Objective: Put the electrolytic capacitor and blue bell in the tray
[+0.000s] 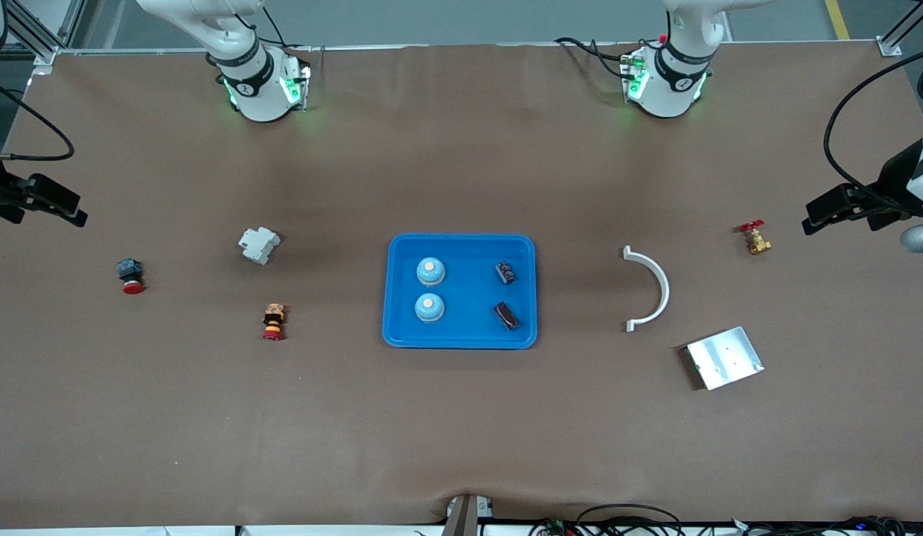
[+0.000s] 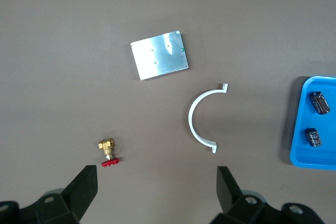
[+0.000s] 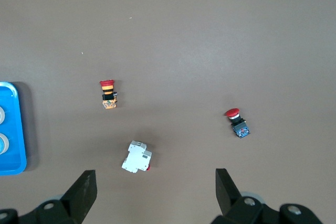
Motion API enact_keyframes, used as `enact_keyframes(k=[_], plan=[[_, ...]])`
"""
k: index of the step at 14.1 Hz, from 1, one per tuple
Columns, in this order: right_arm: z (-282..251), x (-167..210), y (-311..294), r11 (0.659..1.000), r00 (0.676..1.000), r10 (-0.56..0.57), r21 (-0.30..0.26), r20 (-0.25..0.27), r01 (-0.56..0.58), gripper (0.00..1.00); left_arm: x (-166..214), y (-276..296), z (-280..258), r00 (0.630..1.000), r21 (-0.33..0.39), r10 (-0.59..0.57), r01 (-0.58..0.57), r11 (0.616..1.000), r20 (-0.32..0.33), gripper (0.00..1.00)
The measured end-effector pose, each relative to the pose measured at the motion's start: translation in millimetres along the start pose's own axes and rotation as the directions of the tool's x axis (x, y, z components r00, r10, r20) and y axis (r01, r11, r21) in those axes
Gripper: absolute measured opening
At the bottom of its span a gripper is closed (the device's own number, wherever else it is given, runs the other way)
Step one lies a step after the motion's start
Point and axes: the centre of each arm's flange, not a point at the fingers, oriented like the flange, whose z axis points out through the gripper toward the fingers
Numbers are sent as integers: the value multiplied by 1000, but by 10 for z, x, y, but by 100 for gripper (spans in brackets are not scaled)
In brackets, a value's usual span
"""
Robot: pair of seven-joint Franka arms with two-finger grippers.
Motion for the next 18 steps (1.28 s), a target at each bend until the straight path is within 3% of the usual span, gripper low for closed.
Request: enact_keyframes(k=[18], plan=[[-17, 14, -34, 1000, 1000, -7, 0, -15, 7, 100, 2, 47, 13, 1000, -1, 15, -15, 1000, 2, 100]])
